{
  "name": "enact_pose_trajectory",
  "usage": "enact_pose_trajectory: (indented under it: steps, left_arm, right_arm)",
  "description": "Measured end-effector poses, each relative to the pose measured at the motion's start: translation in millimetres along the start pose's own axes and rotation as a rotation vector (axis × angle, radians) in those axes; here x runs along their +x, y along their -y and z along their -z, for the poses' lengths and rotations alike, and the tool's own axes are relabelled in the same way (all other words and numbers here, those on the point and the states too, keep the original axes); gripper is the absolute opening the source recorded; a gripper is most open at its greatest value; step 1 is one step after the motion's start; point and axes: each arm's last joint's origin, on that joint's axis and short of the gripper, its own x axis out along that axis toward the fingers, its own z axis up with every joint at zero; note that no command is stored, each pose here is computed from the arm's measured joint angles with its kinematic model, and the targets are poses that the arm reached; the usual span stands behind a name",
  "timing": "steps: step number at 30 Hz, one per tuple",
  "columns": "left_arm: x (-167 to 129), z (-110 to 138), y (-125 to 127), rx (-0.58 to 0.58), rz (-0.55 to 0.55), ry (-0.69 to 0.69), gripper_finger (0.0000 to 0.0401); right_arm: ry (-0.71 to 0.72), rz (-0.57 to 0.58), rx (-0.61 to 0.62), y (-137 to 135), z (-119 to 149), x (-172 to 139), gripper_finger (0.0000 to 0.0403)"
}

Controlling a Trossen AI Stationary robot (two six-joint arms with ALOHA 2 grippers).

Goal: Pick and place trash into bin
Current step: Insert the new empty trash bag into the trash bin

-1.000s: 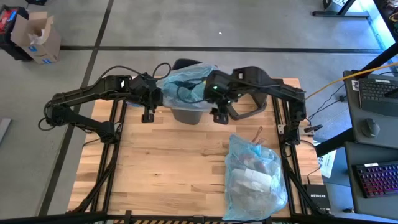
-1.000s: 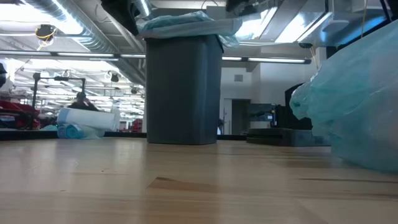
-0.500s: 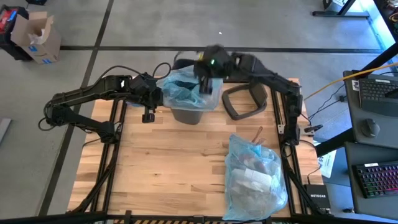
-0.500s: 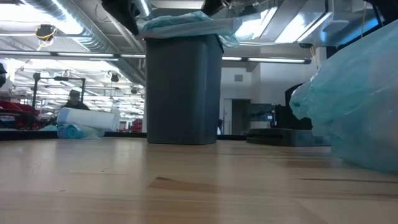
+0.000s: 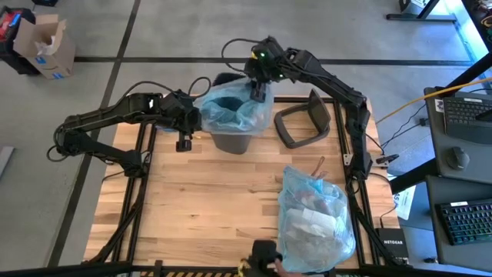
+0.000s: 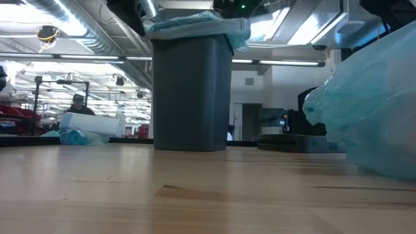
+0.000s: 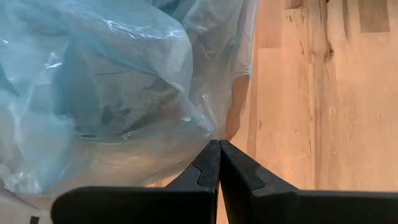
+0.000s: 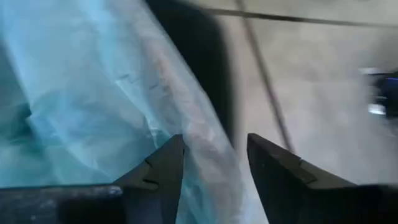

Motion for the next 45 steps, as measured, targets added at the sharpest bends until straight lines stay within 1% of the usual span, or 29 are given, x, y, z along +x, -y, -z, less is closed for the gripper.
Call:
enact_pose_trajectory:
  steps: [5,11,15,19,21,23,29,33,35,37,42,45]
  left_arm:
    - [0,0,0,-0.005,0.000,0.000,0.0001]
    - [0,0,0,-0.012,0.000,-0.001,0.0001]
    - [0,0,0,-0.013,0.000,0.001,0.0001]
    - [0,-2,-1,-0.015,-0.006,0.021,0.0001]
    - [-1,-5,-2,-0.018,-0.014,0.049,0.0001]
    - [-9,-10,-4,-0.023,-0.025,0.080,0.0001]
    - [-39,-24,-13,-0.039,-0.099,0.199,0.0001]
    - [-45,-35,-27,-0.054,-0.211,0.321,0.0003]
    - [-41,-39,-37,-0.057,-0.261,0.350,0.0014]
    - [-35,-43,-49,-0.069,-0.307,0.362,0.0035]
    - [-11,-46,-79,-0.110,-0.385,0.324,0.0109]
    - [4,-44,-93,-0.136,-0.383,0.290,0.0154]
  right_arm:
    - [-0.006,0.155,0.036,23,4,13,0.0151]
    - [-0.021,0.202,0.096,48,15,26,0.0143]
    - [-0.036,0.167,0.113,55,23,39,0.0143]
    - [-0.028,0.145,0.113,55,23,47,0.0143]
    - [-0.024,0.140,0.111,54,23,51,0.0143]
    - [-0.022,0.138,0.108,54,23,52,0.0143]
    - [-0.020,0.131,0.108,54,23,52,0.0143]
    - [-0.015,0.119,0.103,54,23,52,0.0143]
    - [-0.008,0.105,0.103,53,22,52,0.0143]
    - [-0.006,0.100,0.103,53,22,52,0.0143]
    - [-0.007,0.100,0.103,53,22,52,0.0143]
    - [-0.008,0.099,0.103,53,23,52,0.0143]
